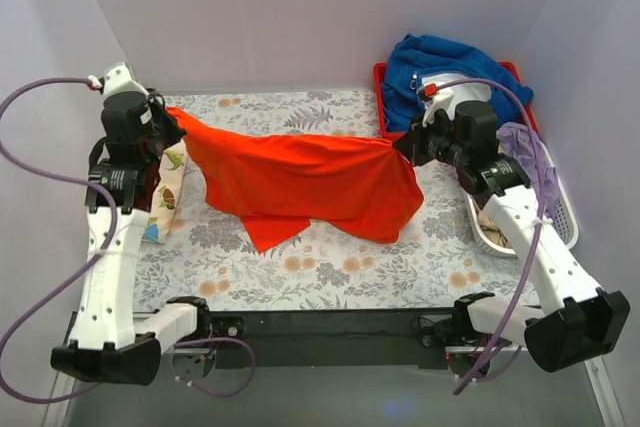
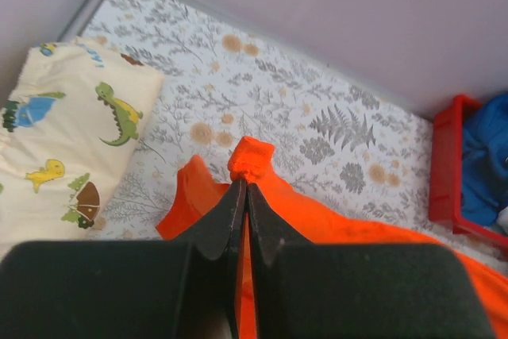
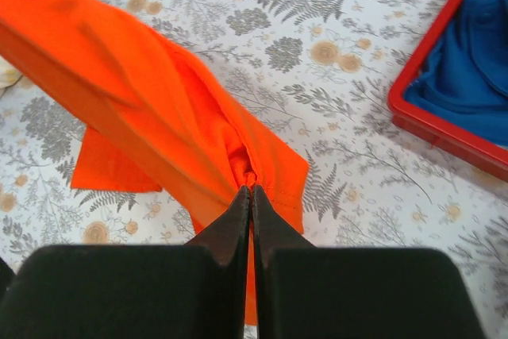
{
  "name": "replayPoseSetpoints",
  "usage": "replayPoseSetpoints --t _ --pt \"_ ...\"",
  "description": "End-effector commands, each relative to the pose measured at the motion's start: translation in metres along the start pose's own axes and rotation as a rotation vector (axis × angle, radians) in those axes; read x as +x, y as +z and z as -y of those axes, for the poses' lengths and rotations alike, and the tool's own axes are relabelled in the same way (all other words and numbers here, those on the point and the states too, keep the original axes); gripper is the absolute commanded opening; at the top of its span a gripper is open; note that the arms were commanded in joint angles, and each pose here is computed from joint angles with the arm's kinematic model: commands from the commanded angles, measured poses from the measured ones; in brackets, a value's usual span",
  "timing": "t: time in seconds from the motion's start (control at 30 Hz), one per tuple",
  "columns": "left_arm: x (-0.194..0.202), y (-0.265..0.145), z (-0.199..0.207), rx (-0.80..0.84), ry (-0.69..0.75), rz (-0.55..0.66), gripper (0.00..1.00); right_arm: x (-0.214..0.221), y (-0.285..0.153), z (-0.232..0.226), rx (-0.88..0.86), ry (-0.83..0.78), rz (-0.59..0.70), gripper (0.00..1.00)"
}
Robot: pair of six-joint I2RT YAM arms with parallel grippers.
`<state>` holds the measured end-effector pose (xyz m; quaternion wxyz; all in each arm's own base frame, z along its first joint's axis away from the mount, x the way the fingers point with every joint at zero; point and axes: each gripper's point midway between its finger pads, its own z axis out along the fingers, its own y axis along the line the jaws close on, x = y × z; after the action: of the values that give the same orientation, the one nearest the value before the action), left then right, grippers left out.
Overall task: Fold and stack the t-shirts
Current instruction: Flatten the tshirt out
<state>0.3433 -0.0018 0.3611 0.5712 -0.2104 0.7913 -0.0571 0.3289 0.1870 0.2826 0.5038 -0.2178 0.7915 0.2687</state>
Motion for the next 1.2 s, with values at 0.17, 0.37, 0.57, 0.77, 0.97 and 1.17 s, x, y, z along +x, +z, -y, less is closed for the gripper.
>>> replayPoseSetpoints --t 0.17,0.37,0.57,0.77,0.97,1.17 --pt "-0.072 -0.103 -0.015 -0.025 -0.075 0.243 0.0 -0.043 -0.103 -0.018 0.145 -0.072 0.151 0.01" --pt "-0.091 -0.188 -0.016 0.092 -0.16 0.378 0.0 -0.075 -0.189 -0.068 0.075 -0.096 0.34 0.01" --pt "-0.121 -0.284 -0.02 0.274 -0.268 0.63 0.0 -0.102 -0.266 -0.119 -0.03 -0.206 0.513 0.01" --pt "-0.142 -0.38 -0.033 0.434 -0.347 0.818 0.0 -0.124 -0.317 -0.153 -0.093 -0.329 0.639 0.01" --pt "-0.146 -0.375 -0.036 0.415 -0.368 0.802 0.0 -0.108 -0.275 -0.137 -0.109 -0.287 0.528 0.01" --pt "-0.108 -0.238 -0.011 0.246 -0.271 0.524 0.0 -0.052 -0.177 -0.101 -0.154 -0.166 0.338 0.01"
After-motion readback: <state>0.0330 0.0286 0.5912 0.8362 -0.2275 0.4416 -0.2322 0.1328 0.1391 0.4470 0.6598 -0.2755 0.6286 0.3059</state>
